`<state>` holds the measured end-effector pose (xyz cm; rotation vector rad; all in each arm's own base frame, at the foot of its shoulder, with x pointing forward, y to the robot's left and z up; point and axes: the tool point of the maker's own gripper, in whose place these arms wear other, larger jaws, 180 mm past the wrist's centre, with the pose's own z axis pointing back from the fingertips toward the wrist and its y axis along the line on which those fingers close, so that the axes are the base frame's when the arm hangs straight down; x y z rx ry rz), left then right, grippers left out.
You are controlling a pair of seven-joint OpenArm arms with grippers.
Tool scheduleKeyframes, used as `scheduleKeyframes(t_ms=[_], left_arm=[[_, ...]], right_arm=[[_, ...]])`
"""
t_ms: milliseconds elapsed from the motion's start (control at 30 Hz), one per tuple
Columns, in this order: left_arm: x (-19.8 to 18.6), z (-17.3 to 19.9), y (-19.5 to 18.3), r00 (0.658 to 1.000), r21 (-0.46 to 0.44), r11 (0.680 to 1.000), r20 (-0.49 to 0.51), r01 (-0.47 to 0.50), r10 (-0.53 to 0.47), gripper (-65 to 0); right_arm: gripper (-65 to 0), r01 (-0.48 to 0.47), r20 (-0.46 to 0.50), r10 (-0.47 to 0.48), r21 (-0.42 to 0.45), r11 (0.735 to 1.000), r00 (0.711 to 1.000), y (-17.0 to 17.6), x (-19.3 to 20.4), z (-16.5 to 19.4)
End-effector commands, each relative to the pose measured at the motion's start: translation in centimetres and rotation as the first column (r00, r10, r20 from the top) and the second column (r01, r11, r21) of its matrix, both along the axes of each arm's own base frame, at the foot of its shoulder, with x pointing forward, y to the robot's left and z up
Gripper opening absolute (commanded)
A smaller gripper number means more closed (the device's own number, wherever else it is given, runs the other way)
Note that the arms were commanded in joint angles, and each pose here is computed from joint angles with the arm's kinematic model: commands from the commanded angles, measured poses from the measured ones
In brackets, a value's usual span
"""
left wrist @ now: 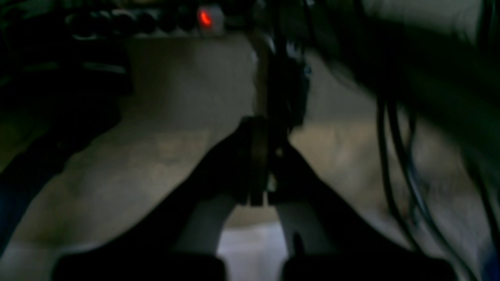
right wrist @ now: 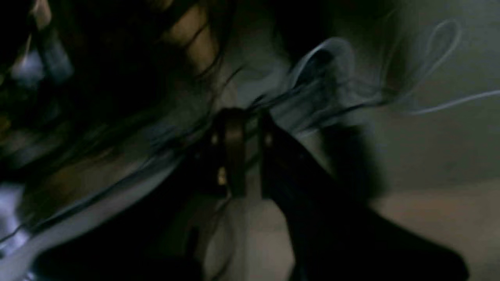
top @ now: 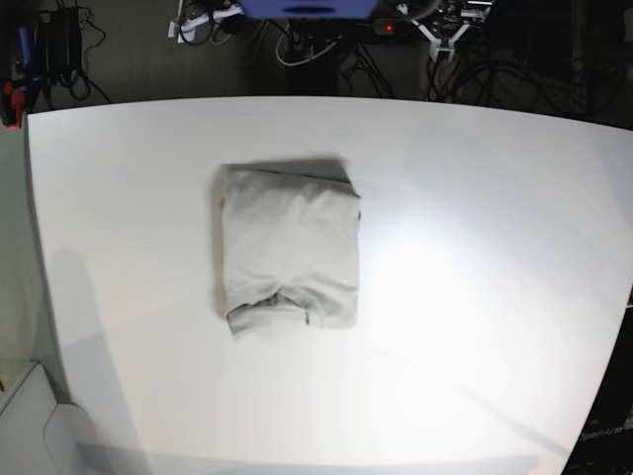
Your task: Layout the t-shirt on the table in an organized manner, then fold the t-shirt properly
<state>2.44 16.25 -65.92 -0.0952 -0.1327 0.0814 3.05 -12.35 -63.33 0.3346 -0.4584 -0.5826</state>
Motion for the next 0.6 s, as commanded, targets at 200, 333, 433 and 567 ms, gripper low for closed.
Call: scheduleKeyframes(t_ms=[200,333,433,567], left_arm=[[1.0,-0.1,-1.8,0.992,0.137,0.985,0.086,-0.106,0.095,-64.8],[1.5,0.1,0.1,0.983,0.257,0.95,0.09,-0.176,0.158,-64.8],[1.7,0.3,1.1,0.983,0.29,0.94,0.1,-0.18,0.157,-64.7],[1.7,0.3,1.7,0.982,0.297,0.937,0.103,-0.182,0.159,-64.7]], right_arm=[[-59.9,-0.201,-0.225,0.101,-0.482,0.853,0.969,-7.4,-3.2,-1.2],[-59.9,-0.343,-0.269,0.227,-0.543,0.767,0.936,-7.3,-2.3,-1.1],[-59.9,-0.415,-0.298,0.293,-0.575,0.705,0.909,-7.4,-2.2,-1.0],[-59.9,-0.47,-0.309,0.354,-0.589,0.658,0.883,-7.3,-1.8,-0.9]])
